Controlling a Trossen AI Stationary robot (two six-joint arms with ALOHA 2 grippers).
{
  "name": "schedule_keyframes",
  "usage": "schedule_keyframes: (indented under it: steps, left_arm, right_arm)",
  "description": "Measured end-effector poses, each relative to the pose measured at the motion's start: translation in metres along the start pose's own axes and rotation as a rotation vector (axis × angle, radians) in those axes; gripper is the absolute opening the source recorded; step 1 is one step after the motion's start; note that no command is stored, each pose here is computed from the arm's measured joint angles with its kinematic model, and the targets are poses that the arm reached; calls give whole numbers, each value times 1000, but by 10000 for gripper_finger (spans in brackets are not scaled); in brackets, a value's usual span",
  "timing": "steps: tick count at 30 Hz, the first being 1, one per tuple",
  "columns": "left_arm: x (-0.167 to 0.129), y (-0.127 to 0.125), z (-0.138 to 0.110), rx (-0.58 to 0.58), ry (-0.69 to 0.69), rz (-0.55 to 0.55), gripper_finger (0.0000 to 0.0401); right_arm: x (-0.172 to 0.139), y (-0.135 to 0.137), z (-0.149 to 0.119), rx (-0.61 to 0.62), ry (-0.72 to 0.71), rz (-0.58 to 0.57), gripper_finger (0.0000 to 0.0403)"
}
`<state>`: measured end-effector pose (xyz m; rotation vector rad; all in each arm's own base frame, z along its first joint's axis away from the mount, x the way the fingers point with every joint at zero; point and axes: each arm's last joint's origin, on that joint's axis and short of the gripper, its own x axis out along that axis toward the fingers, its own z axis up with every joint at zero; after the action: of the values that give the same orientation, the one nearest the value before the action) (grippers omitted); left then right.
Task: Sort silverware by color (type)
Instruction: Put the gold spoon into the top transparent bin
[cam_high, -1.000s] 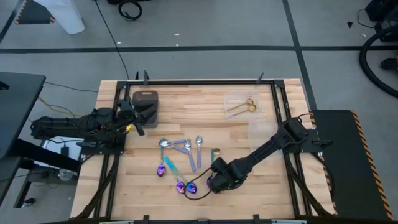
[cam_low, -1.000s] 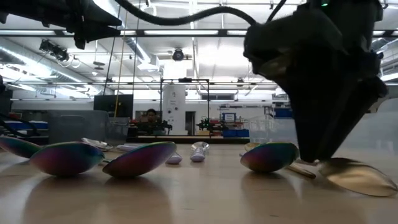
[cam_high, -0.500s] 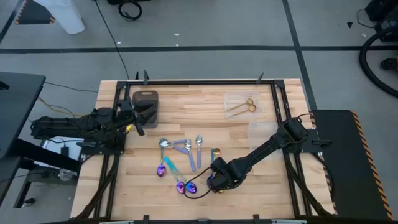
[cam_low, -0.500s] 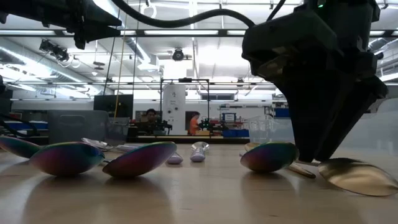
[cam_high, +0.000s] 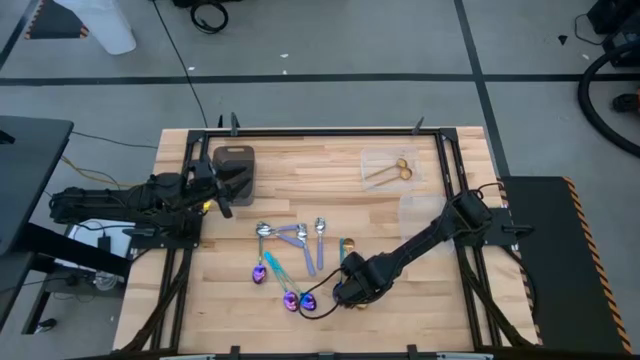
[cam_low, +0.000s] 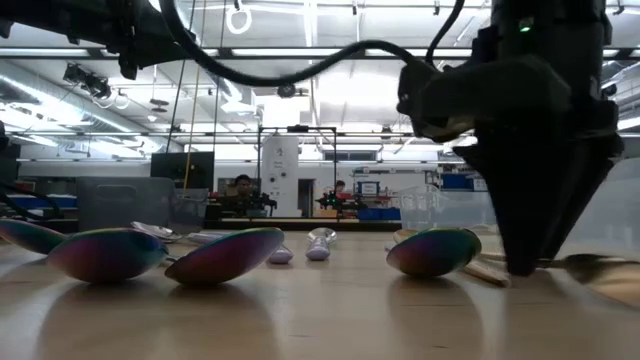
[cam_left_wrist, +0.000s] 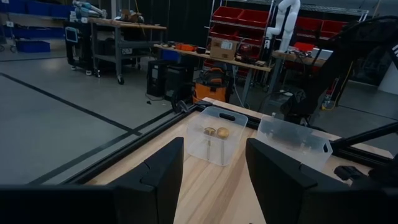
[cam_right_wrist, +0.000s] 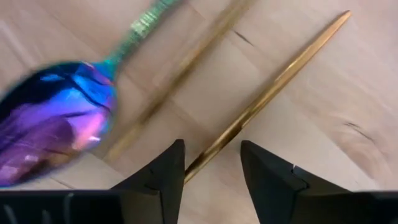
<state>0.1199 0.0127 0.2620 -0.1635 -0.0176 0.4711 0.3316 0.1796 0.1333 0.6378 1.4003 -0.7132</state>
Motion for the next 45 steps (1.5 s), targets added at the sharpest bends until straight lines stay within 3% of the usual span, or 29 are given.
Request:
schedule_keyframes:
  steps: [5, 16, 27, 34, 45]
  left_arm:
    - [0, 0, 0, 0, 0, 0, 183]
    - [0, 0, 0, 0, 0, 0, 183]
    - [0, 0, 0, 1, 0, 0, 183]
    - [0, 0, 0, 2, 0, 0, 183]
    - [0, 0, 0, 3, 0, 0, 183]
  right_arm:
    - [-1, -2, 8, -23, 85, 18, 136]
    - [-1, -3, 12, -33, 130, 35, 15]
    - [-8, -12, 18, -40, 171, 18, 17]
    - [-36, -23, 25, -43, 136, 44, 17]
    - [-89, -42, 35, -89, 21, 184, 18]
